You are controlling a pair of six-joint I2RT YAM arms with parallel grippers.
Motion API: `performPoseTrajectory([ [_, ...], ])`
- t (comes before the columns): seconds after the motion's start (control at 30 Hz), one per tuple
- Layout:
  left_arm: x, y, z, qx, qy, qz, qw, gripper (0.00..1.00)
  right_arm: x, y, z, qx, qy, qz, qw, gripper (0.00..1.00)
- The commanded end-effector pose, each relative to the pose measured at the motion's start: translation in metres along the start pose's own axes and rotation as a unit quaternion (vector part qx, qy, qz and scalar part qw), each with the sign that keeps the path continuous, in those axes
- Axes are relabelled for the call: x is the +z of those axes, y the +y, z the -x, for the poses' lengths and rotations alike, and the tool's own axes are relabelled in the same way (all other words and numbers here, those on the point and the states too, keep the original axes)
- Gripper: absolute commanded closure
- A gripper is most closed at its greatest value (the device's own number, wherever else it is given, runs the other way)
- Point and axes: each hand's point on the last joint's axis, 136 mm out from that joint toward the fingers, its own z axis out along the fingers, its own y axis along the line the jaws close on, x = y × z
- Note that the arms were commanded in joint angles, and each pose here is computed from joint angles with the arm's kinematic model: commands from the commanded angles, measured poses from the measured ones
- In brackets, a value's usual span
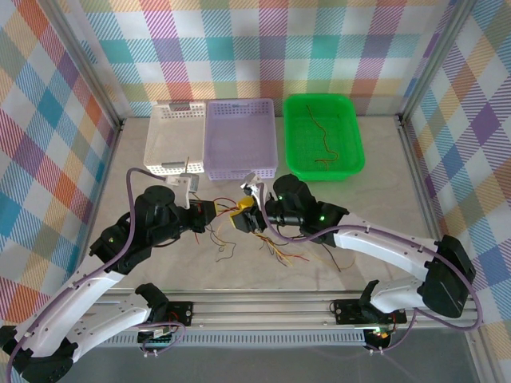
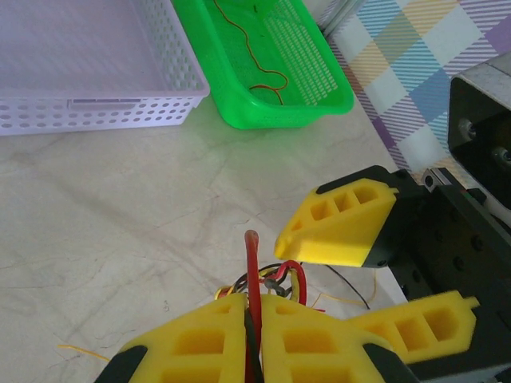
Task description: Untangle the cables
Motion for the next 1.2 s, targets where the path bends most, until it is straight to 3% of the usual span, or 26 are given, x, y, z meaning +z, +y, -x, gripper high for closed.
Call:
performPoseTrajectory([
  [0.0,-0.001,-0.008,0.002,-0.001,-0.005,-0.02,1.0,1.0,-0.002,0.003,0.023,-0.023,-0.034,-0.006,0.999,0.64],
  [0.17,0.0,-0.005,-0.001,0.0,-0.001,-0.013,1.0,1.0,-0.007,-0.003,0.027,-0.024,-0.042,-0.026,0.998,0.83],
  [0.33,-0.003,0.004,-0.005,0.007,0.004,0.009,1.0,1.0,-0.02,-0.01,0.027,-0.029,-0.052,-0.056,0.997,0.92],
  [0.67,-0.003,0.018,-0.012,0.019,0.018,0.047,0.999,1.0,-0.052,-0.041,0.021,-0.002,-0.067,-0.118,0.991,0.93],
  [0.87,0.007,0.013,-0.009,0.007,0.018,0.039,0.999,1.0,-0.06,-0.053,0.029,0.042,-0.082,-0.099,0.991,0.86],
  [1.17,0.022,-0.002,0.0,-0.007,0.014,0.013,1.0,1.0,-0.045,-0.032,0.034,0.044,-0.076,-0.026,0.996,0.59],
])
